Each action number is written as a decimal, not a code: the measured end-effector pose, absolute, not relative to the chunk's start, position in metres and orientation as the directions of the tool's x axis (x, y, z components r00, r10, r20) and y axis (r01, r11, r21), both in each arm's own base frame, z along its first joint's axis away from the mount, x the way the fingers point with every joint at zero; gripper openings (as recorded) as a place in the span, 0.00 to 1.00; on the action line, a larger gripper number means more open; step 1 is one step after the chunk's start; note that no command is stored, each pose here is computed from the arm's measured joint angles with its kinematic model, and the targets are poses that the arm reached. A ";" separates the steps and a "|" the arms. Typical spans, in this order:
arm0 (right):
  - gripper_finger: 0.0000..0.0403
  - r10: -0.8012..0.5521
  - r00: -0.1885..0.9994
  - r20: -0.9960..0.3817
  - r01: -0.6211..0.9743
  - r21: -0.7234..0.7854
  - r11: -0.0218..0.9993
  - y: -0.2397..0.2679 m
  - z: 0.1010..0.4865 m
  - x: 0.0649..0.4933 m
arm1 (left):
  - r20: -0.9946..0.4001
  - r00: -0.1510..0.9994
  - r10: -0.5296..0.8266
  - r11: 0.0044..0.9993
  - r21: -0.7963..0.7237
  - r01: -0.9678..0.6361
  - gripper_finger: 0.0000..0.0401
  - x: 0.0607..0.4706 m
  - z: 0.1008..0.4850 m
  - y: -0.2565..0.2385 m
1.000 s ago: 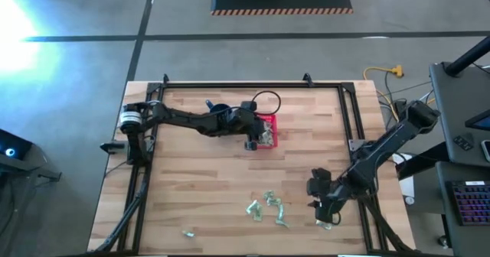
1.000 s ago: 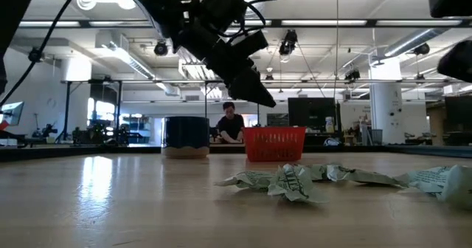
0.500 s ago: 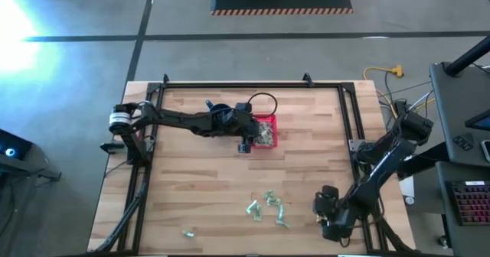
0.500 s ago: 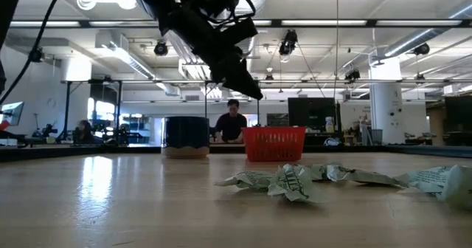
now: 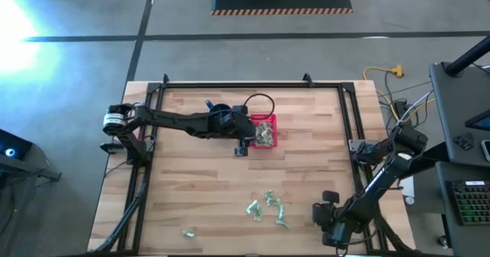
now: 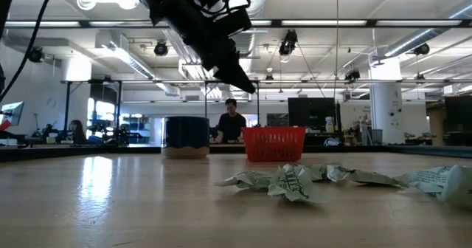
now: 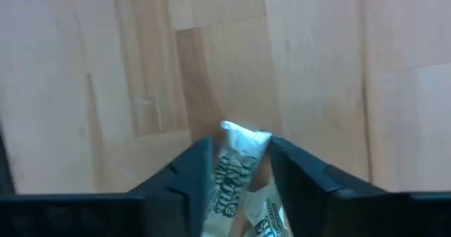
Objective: Pick and place items into bin
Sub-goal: Put the green stevia packet into the red bin
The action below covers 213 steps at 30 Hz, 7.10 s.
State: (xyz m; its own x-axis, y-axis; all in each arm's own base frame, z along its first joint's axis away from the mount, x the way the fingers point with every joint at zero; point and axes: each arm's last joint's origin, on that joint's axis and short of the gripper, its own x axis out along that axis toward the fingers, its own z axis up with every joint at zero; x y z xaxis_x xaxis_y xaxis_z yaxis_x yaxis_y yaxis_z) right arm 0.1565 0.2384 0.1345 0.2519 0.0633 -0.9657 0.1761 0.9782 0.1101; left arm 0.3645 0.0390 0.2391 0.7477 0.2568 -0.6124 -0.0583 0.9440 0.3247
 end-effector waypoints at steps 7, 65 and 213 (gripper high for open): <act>0.06 0.019 0.332 -0.943 0.110 0.058 0.992 0.240 0.144 0.161 | -0.691 0.682 0.240 0.962 0.263 -0.072 0.52 0.342 0.250 0.030; 0.15 -0.292 0.669 -0.684 0.230 -0.184 0.956 -0.069 0.218 0.300 | -0.844 0.525 -0.112 0.985 -0.162 -0.051 0.52 0.189 0.197 -0.120; 0.41 0.012 0.127 -0.992 0.581 0.085 0.809 0.226 0.157 0.137 | -0.284 0.920 0.270 0.931 0.322 -0.174 0.47 0.389 0.209 0.051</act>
State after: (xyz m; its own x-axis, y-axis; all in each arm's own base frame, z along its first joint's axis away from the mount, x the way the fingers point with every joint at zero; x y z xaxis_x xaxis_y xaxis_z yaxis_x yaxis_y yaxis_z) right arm 0.1370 0.2255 0.1568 0.1274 0.0123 -0.9918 0.5812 0.8093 0.0847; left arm 0.3886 0.0506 0.2088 0.9199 0.2703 -0.2841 -0.1740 0.9306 0.3220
